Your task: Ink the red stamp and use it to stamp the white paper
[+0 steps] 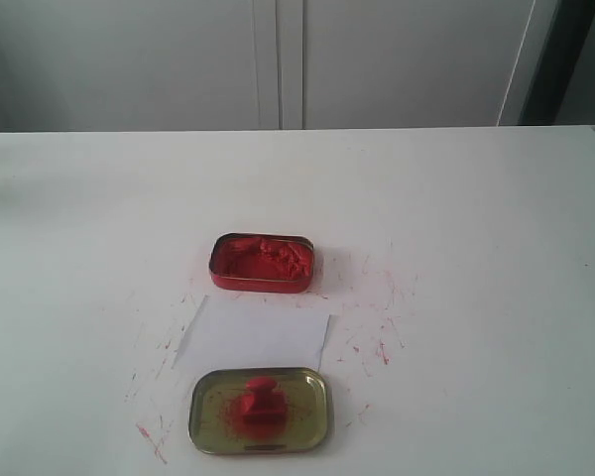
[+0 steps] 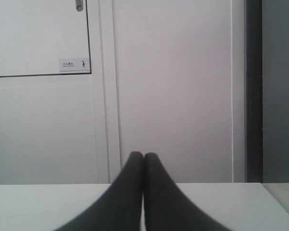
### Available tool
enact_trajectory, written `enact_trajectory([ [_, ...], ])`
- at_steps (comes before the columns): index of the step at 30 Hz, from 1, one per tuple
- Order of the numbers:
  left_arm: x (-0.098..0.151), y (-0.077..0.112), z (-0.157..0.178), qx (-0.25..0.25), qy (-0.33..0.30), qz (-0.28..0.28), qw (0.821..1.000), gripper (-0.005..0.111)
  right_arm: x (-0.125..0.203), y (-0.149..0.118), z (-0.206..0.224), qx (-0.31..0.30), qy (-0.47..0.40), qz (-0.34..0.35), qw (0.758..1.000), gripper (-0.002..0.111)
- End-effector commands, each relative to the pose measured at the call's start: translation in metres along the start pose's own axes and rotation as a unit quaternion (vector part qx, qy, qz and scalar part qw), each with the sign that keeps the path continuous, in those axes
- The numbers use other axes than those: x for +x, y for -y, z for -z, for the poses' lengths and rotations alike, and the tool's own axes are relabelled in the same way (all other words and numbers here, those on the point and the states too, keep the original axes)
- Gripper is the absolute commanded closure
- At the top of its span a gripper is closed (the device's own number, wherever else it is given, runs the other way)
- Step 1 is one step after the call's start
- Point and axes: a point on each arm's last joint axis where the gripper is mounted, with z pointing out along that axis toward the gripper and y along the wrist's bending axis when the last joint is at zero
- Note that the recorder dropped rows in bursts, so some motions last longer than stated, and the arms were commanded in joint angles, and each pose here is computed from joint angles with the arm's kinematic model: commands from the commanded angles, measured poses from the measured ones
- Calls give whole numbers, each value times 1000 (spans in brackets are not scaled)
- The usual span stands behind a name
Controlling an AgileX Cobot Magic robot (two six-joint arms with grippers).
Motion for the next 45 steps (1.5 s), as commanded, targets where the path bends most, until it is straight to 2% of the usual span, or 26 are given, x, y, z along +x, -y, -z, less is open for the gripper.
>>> enact_trajectory([
  [1,1,0,-1,1,1,8,1000,107,0,0,1,1,9,1,1000,108],
  [18,1,0,-1,1,1,8,1000,107,1,0,1,1,2,1,1000,108],
  [29,1,0,-1,1,1,8,1000,107,-36,-3,0,6,-23,13,1000,108],
  [39,1,0,-1,1,1,8,1000,107,-54,-4,-26,16,-129,13,991,108],
  [45,1,0,-1,1,1,8,1000,107,-66,-4,-58,25,-236,12,971,108],
])
